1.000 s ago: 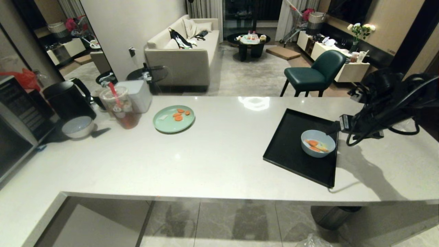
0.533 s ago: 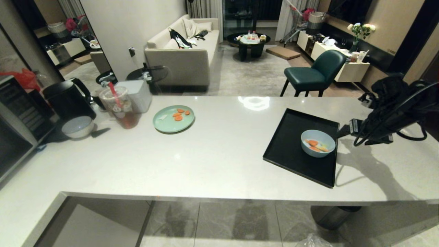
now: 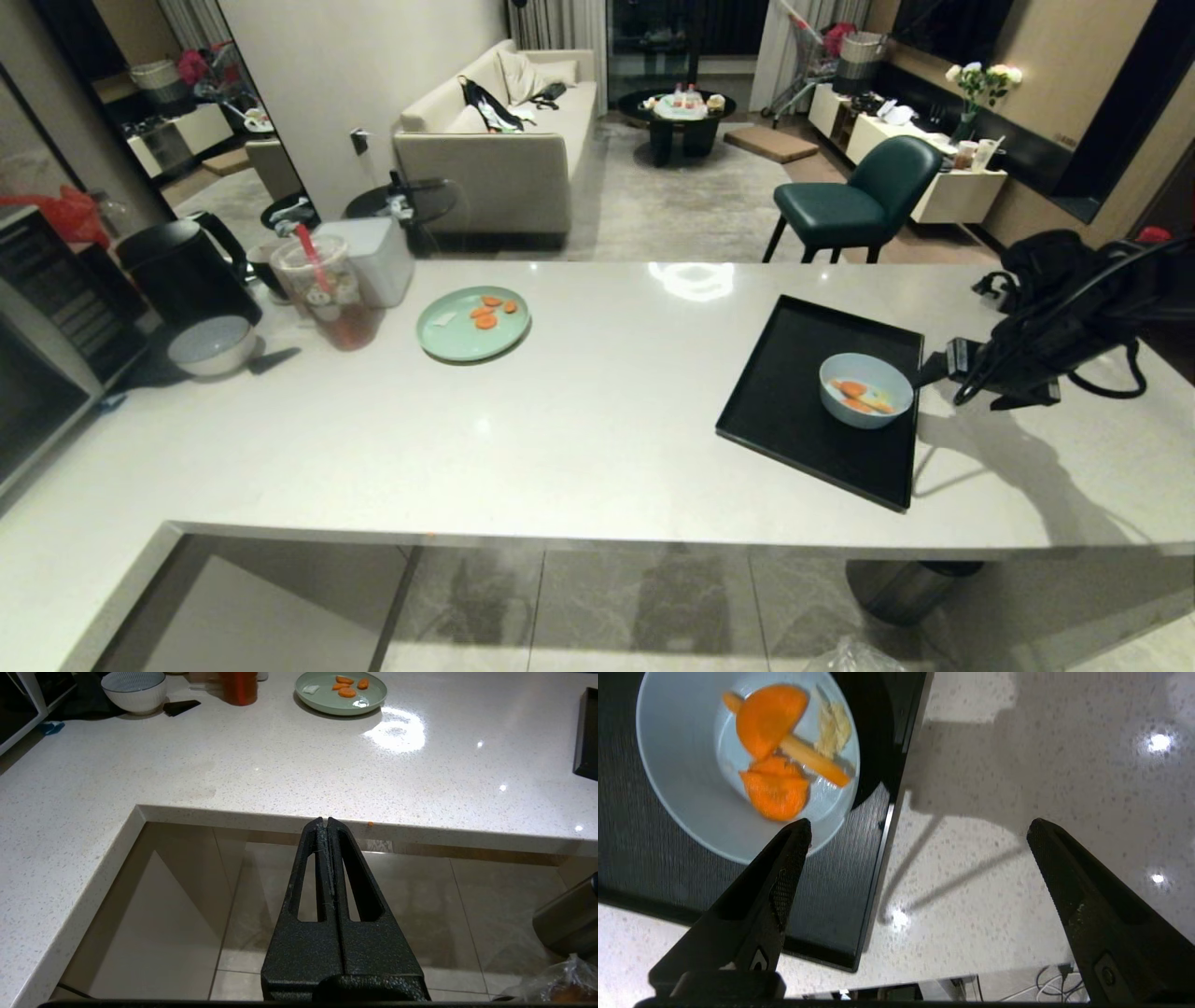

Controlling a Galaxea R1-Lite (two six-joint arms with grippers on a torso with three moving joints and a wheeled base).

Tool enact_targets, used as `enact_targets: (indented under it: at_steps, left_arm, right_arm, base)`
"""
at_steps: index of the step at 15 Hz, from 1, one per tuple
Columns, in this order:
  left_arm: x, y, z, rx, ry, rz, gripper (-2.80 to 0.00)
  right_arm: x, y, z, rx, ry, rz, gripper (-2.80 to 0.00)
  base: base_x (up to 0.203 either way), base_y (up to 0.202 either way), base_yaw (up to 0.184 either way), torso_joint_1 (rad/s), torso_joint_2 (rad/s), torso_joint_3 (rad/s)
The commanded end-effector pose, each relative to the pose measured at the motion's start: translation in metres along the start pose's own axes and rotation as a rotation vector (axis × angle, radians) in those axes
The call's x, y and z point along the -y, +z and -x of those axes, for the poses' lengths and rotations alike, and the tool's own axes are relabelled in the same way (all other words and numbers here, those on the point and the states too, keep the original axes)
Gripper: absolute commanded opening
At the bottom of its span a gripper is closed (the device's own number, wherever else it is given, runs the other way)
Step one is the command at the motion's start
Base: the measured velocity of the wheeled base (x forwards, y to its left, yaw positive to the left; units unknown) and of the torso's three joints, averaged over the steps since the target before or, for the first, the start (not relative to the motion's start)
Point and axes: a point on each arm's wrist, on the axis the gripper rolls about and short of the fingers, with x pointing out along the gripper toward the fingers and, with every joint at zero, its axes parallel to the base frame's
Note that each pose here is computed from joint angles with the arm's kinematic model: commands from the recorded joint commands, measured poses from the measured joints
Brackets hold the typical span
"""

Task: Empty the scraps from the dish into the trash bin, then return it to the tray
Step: Pick up the bowl with leftover food

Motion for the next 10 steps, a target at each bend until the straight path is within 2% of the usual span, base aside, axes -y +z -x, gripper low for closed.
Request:
enact_targets:
  at_steps: [1,10]
  left_arm:
    - [0.0,0.0,0.0,0.0,0.0,0.001,-2.8]
    - [0.0,0.0,0.0,0.001,0.0,0.001,-2.8]
  right_arm:
    - [0.0,0.005,-0.014,0.0,0.001,-0.003,0.0]
    - [-0.009,0.008,-0.035,-0.01,0.012,0.012,0.0]
  base:
    - [0.0,0.0,0.0,0.0,0.0,0.0]
    - [0.0,0.0,0.0,0.0,0.0,0.0]
